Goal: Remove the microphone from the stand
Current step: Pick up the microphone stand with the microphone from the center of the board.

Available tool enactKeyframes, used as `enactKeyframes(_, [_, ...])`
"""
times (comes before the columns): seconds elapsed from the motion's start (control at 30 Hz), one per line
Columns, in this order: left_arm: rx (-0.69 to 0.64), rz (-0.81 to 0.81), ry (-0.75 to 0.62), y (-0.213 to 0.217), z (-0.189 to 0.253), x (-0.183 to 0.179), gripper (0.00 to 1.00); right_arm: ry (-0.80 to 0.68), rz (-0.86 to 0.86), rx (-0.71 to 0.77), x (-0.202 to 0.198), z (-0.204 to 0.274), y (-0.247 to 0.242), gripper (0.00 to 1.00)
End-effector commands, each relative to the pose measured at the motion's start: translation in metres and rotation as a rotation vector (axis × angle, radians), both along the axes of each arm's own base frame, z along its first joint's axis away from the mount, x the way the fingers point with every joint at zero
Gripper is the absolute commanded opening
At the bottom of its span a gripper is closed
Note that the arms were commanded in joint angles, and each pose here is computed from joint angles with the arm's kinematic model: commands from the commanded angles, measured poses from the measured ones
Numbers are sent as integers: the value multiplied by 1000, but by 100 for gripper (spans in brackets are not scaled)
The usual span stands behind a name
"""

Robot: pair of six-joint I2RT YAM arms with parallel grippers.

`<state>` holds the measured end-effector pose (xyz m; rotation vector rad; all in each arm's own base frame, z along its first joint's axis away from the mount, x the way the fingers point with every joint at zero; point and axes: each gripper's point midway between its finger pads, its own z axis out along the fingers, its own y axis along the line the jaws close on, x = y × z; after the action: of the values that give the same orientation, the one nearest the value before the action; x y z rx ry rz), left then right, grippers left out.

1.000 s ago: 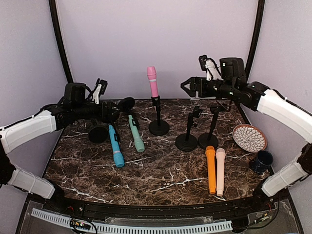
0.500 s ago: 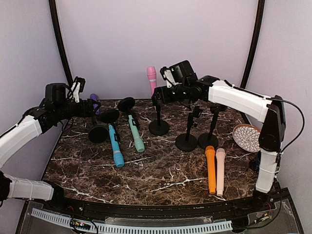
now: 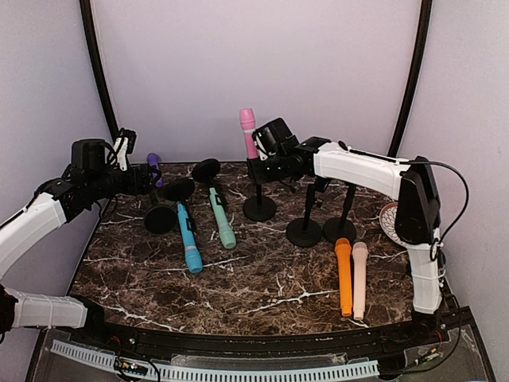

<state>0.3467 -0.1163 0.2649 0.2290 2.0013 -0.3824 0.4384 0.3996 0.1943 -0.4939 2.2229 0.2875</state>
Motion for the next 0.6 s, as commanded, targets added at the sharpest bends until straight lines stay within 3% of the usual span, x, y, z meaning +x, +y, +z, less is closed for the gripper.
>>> enactKeyframes(0.0, [2, 10, 3, 3, -2, -2, 79, -81, -26, 53, 14, 14, 12, 59])
enactKeyframes(0.33, [4, 9, 19, 2, -8, 0, 79, -89, -34, 28, 26, -5, 19, 42])
enactKeyframes(0.57, [15, 19, 21, 5, -10, 1, 79, -122, -53, 36, 29, 2, 16, 20])
